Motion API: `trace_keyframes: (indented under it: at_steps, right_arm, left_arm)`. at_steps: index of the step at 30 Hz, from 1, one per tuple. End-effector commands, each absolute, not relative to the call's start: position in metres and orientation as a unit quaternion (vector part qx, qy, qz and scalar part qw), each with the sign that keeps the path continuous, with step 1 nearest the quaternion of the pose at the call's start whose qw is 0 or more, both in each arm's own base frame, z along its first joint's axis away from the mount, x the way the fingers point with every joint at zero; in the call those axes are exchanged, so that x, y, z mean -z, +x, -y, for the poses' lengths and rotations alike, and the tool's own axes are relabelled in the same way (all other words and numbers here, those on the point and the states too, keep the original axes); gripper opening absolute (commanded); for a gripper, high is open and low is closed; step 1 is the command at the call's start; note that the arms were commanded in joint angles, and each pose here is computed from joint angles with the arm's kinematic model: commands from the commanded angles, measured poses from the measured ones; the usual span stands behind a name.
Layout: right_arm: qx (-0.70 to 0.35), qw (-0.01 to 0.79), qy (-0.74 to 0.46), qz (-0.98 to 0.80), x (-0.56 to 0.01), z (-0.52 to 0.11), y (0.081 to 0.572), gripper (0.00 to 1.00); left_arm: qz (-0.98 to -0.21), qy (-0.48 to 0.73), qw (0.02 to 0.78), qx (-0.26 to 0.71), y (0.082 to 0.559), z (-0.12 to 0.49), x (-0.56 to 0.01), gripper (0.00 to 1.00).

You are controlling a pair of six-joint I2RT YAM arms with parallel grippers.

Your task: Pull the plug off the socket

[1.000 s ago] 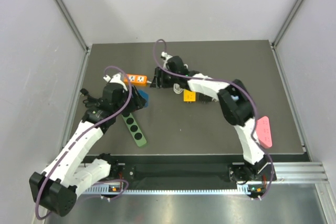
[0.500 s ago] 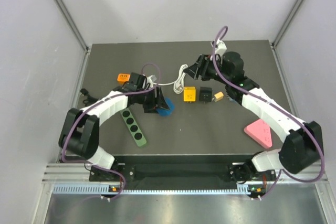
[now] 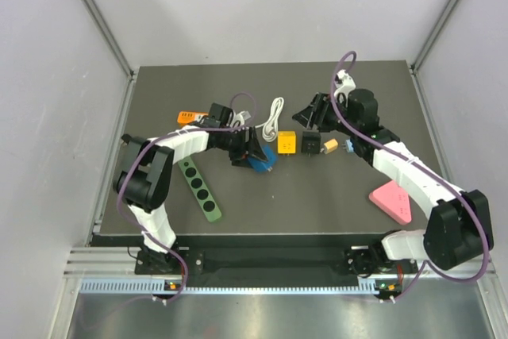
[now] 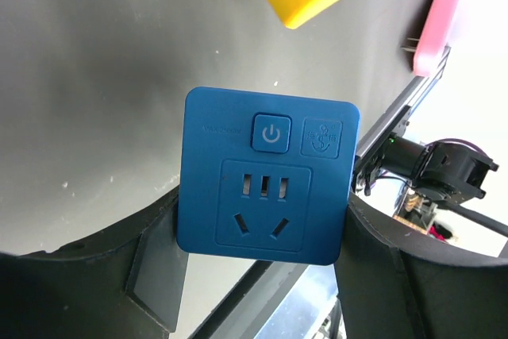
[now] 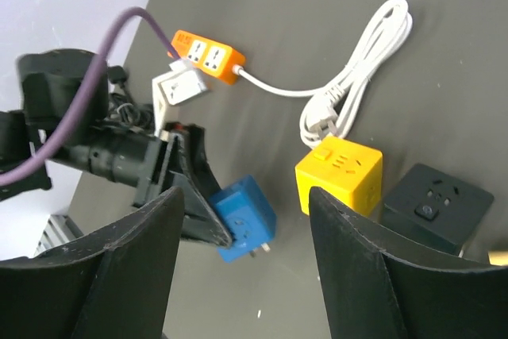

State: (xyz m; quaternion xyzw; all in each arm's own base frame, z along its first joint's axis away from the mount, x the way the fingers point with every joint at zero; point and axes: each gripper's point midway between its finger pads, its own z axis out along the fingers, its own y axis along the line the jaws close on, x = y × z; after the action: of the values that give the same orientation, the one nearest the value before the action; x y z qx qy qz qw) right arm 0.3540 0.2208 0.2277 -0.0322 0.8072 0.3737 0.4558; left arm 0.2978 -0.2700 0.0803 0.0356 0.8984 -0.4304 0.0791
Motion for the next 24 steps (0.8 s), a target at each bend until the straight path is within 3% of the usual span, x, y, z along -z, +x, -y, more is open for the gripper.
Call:
trace_keyframes:
  at_steps: [1, 5, 9, 22, 24]
  right_arm:
    - [-0.393, 0.473, -0.04, -0.787, -0.238, -0.229, 0.366, 0.64]
    - [-0.395, 0.451, -0.042, -0.799, -0.22, -0.242, 0.386, 0.64]
    - [-0.389, 0.429, -0.055, -0.813, -0.202, -0.262, 0.406, 0.64]
    - [-0.337, 0.37, -0.06, -0.864, -0.135, -0.299, 0.467, 0.64]
    - [-0.33, 0.367, -0.06, -0.868, -0.127, -0.3, 0.469, 0.64]
  left_arm:
    - [-0.883, 0.068, 0.103, 0.453, 0.315, 0.284, -0.095, 0.01]
    - [-0.884, 0.071, 0.095, 0.452, 0.319, 0.288, -0.089, 0.12]
    - [-0.895, 0.067, 0.099, 0.43, 0.324, 0.284, -0.08, 0.32]
    - [-0.91, 0.069, 0.103, 0.395, 0.332, 0.274, -0.067, 0.7]
    - [-0.914, 0.065, 0.104, 0.386, 0.334, 0.27, -0.064, 0.8]
